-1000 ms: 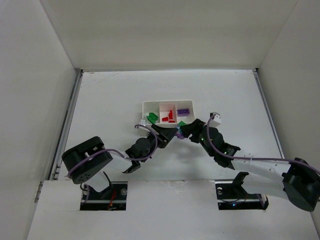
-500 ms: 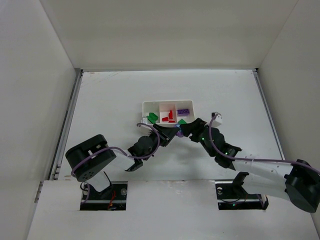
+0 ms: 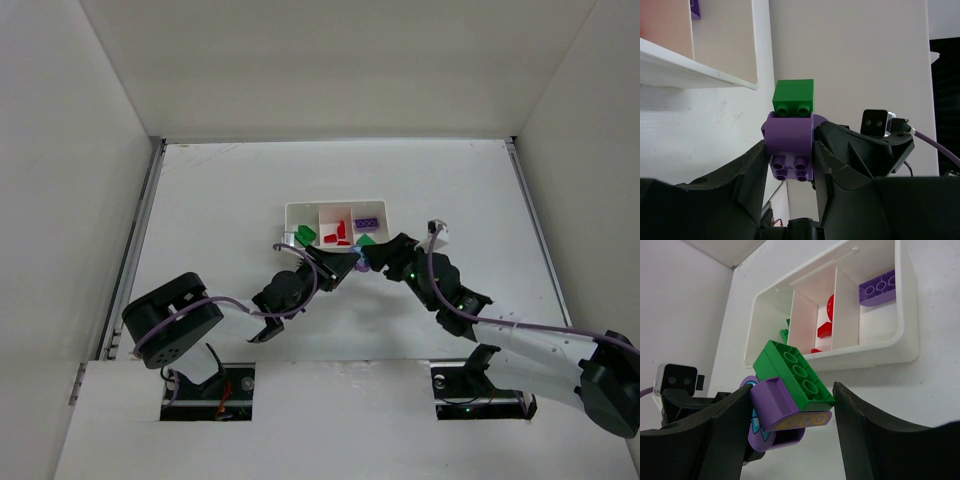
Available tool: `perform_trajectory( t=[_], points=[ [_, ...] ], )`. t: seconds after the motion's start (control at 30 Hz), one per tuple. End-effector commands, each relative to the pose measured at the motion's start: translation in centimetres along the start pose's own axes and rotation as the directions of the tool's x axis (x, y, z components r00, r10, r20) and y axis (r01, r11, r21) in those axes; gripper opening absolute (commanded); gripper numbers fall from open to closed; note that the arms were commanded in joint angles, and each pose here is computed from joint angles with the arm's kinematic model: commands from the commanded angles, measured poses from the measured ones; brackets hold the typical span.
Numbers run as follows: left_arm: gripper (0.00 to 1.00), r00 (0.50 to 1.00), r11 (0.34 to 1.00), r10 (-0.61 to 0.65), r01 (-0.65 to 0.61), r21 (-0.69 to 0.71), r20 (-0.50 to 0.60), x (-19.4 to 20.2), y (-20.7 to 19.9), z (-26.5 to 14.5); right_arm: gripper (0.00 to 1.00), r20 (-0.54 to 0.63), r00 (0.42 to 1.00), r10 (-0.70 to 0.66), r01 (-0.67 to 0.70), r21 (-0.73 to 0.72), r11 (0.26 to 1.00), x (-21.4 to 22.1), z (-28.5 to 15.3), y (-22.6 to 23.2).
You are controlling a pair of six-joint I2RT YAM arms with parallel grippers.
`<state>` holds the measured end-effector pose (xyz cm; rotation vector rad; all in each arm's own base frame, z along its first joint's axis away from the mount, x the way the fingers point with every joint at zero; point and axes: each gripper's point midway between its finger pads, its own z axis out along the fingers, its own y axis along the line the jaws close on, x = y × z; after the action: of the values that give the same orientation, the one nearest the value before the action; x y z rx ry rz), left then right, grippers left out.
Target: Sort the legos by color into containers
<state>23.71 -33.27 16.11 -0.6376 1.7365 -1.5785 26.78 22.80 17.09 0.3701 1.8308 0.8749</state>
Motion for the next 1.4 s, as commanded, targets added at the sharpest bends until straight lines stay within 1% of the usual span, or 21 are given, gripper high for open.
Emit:
perform_trajectory(
  t=[0.0,0.2,0.27,0.5,0.77,0.9,1.0,1.07,1.2,1.27,1.37],
  points=[
    [0.18,0.997,0.969,-0.050,0.061,0.237,-0.051,0.1,-6.4,-1.5,0.54,0.133,0.991,0.001,-0.001,-0.004,1.000,-3.6,0.3,0.3],
    [0.15,0.994,0.964,-0.071,0.090,0.252,-0.085,0.0,-7.0,-1.8,0.55,0.125,0.990,-0.062,0.066,-0.030,0.997,-3.8,0.3,0.9],
    [0.13,0.992,0.962,-0.076,0.099,0.256,-0.098,0.0,-7.1,-2.0,0.55,0.132,0.988,-0.083,0.089,-0.039,0.995,-4.1,0.3,1.0],
    [0.08,0.985,0.955,-0.096,0.131,0.265,-0.143,-0.1,-7.5,-2.4,0.55,0.138,0.986,-0.089,0.103,-0.102,0.989,-5.0,0.3,1.2],
    [0.05,0.982,0.952,-0.100,0.142,0.272,-0.160,-0.4,-8.0,-3.3,0.55,0.160,0.984,-0.081,0.097,-0.094,0.991,-6.4,0.5,0.4],
    [0.06,0.980,0.965,-0.093,0.131,0.225,-0.174,0.0,-6.7,-3.4,0.55,0.160,0.984,-0.081,0.098,-0.105,0.990,-6.8,0.6,0.6],
    [0.06,0.984,0.967,-0.079,0.115,0.226,-0.162,-0.5,-6.9,-3.3,0.55,0.169,0.982,-0.084,0.101,-0.099,0.990,-7.0,0.4,0.7],
    [0.07,0.988,0.970,-0.048,0.081,0.230,-0.144,-1.1,-7.4,-2.8,0.55,0.180,0.980,-0.082,0.099,-0.091,0.991,-7.3,-0.1,0.4],
    [0.08,0.992,0.977,0.077,-0.057,0.203,-0.095,-2.4,-8.4,-0.6,0.55,0.209,0.974,-0.084,0.094,-0.038,0.995,-8.1,-0.6,-1.0],
    [0.09,0.981,0.970,0.178,-0.162,0.182,-0.078,-2.8,-8.8,0.8,0.55,0.223,0.970,-0.093,0.094,0.006,0.996,-8.5,-0.9,-2.1],
    [0.09,0.944,0.945,0.321,-0.314,0.094,-0.075,-3.4,-8.3,2.9,0.55,0.247,0.963,-0.105,0.089,0.074,0.993,-9.1,-1.5,-3.8]
  ],
)
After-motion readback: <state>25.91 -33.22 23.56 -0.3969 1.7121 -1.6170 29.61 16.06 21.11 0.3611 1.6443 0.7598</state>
